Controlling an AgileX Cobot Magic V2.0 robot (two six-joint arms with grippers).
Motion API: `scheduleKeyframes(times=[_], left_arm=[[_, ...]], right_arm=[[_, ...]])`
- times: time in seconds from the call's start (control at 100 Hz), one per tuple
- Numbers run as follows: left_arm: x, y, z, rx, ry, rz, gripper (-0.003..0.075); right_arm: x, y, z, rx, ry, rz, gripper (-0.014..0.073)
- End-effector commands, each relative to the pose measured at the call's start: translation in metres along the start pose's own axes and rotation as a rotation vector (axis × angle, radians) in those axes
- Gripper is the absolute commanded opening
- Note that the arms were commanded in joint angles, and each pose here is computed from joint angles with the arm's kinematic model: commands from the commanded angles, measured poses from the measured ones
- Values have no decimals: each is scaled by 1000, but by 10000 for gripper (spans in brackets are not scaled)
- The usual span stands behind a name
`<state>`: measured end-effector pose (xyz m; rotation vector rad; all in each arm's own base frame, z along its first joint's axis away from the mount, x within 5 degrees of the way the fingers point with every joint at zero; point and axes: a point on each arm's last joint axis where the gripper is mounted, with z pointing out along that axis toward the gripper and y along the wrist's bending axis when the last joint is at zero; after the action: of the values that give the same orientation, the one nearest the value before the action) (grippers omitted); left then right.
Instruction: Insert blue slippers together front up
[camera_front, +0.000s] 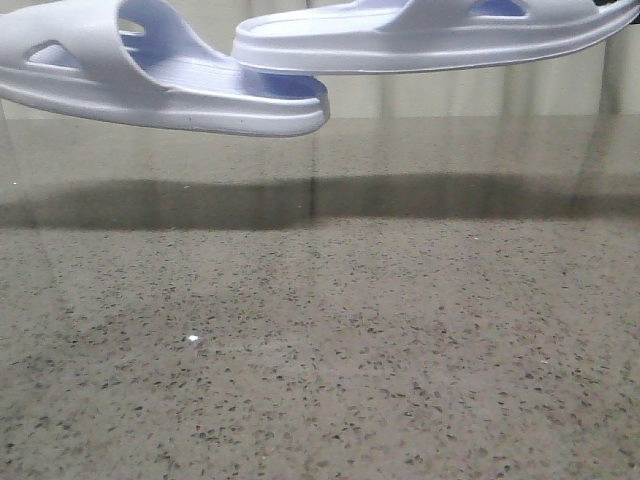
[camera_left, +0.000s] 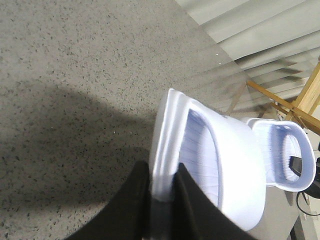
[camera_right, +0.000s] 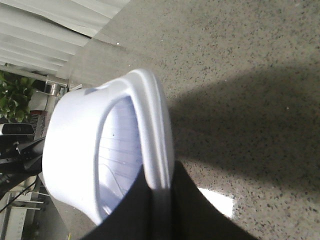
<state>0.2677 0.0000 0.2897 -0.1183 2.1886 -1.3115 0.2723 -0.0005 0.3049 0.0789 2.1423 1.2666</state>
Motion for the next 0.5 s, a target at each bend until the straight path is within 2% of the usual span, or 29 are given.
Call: scheduleKeyframes(times=[0.0,0.49], left_arm=[[-1,-21,-6,119,-18,-1,15],[0,-22,-5,139,-26,-40,15]], right_arm=[[-8,17,-1,-98,-41,-34,-107],[-2,-1,44,-160,52,26,-107]])
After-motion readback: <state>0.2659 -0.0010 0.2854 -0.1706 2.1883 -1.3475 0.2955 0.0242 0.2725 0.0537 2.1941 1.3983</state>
